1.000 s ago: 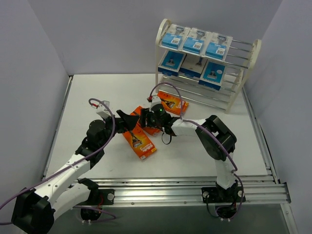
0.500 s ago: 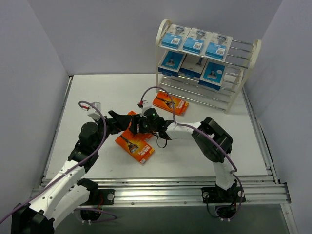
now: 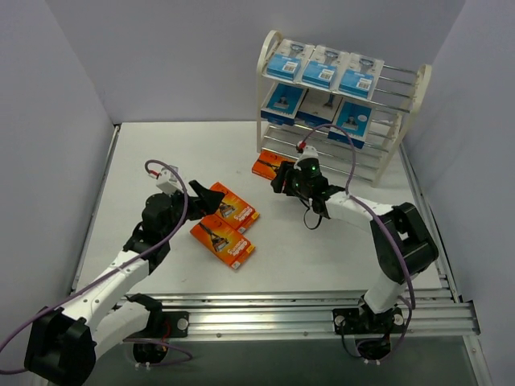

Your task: Place and organize the shaving razors onto the shelf

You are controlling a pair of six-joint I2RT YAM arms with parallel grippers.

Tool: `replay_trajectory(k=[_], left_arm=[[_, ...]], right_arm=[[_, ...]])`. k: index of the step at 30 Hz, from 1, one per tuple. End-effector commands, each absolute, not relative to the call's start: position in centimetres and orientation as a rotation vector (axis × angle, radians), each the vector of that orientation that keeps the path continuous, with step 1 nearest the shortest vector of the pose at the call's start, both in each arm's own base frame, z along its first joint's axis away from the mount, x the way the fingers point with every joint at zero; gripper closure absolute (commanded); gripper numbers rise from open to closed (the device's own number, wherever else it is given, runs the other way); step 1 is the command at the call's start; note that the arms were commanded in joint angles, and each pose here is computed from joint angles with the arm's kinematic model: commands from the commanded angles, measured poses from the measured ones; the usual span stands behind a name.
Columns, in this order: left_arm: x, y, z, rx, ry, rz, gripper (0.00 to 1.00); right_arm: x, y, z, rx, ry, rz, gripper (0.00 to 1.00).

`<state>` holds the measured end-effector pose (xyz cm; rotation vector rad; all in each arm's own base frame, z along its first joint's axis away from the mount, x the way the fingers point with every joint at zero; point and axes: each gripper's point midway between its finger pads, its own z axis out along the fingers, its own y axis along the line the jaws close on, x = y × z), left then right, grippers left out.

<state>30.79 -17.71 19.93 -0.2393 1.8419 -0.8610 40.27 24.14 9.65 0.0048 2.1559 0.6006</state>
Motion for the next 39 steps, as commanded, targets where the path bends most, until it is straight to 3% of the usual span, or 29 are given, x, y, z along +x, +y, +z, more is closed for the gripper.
replay_trajectory(k=[1, 7, 17, 39], left_arm=[[31.8, -18.7, 23.0, -0.196, 1.751, -0.92, 0.06], [32.4, -19.1, 22.9, -0.185, 1.757, -0.923, 0.06], [32.8, -19.6, 22.4, -0.169, 1.772, -0.931, 0.06], [33.3, -20.3, 21.0, -0.148, 1.796, -0.95, 0.06]], right_arm=[[40.4, 20.8, 9.1, 0.145, 2.155, 0.542, 0.48], [40.7, 17.6, 7.4, 0.309, 2.143, 0.501, 0.59], [41.9, 14.3, 5.6, 0.469, 2.095, 0.461, 0.65], [42.3, 13.3, 3.7, 0.622, 1.983, 0.49, 0.63]])
